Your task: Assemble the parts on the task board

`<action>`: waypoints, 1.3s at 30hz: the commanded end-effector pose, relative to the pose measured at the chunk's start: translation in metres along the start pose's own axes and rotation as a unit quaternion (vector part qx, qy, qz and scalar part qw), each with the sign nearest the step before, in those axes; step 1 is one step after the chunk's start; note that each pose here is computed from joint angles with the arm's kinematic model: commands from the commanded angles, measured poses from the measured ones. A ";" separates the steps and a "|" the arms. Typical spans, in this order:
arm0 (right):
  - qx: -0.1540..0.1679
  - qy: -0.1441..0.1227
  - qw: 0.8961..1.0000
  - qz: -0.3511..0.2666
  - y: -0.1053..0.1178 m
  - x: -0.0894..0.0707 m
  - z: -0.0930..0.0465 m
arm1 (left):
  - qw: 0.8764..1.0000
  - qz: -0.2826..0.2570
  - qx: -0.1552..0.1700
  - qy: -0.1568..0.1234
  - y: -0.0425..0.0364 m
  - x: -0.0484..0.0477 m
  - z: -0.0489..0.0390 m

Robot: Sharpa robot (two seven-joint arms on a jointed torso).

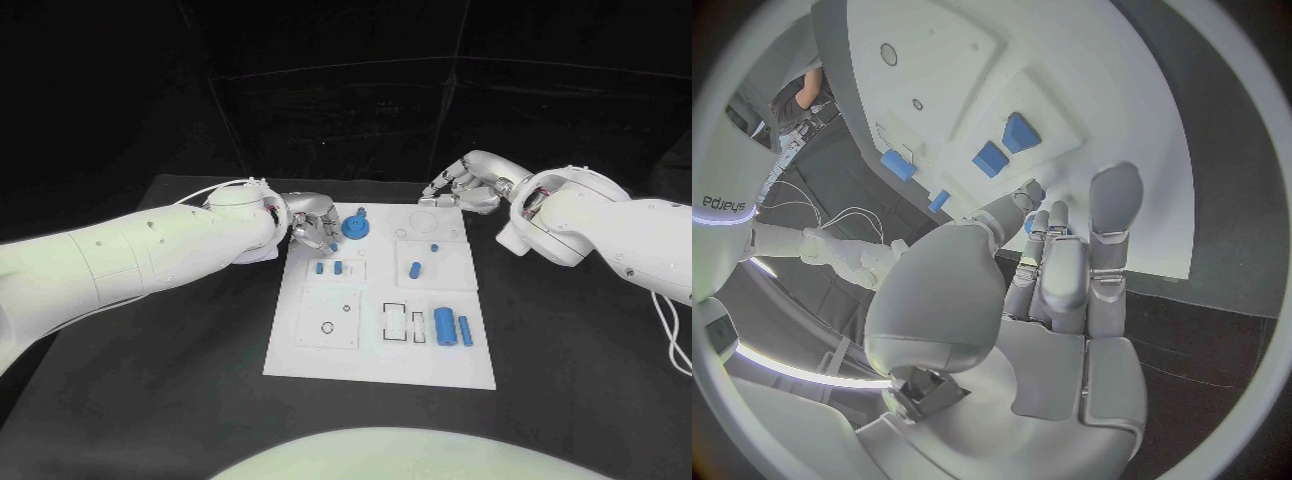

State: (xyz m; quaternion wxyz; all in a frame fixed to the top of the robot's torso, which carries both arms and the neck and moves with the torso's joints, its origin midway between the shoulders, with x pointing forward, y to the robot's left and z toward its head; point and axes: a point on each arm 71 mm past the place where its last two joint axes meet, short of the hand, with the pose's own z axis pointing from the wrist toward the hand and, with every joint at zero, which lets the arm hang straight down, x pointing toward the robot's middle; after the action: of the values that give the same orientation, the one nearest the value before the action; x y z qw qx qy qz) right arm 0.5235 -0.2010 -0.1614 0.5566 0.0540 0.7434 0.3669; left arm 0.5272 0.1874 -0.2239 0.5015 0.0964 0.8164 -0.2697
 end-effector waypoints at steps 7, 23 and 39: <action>0.000 -0.003 1.000 -0.001 0.000 -0.002 0.000 | 1.000 -0.002 -0.004 -0.001 0.0011 -0.0009 -0.0012; 0.011 0.005 0.992 -0.129 -0.010 -0.006 -0.009 | 0.982 -0.157 0.008 -0.107 0.0304 -0.0222 -0.0278; -0.009 0.025 0.965 -0.260 -0.012 0.026 -0.016 | 0.805 -0.534 0.127 -0.226 0.0311 -0.0406 -0.0498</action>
State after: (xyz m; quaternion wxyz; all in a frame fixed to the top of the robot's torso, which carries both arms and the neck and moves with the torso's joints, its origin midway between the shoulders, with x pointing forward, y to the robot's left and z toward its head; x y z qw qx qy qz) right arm 0.5052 -0.2084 -0.1873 0.6052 -0.1201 0.7491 0.2412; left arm 0.5219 0.2440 -0.1887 0.4594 -0.3034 0.6237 -0.5549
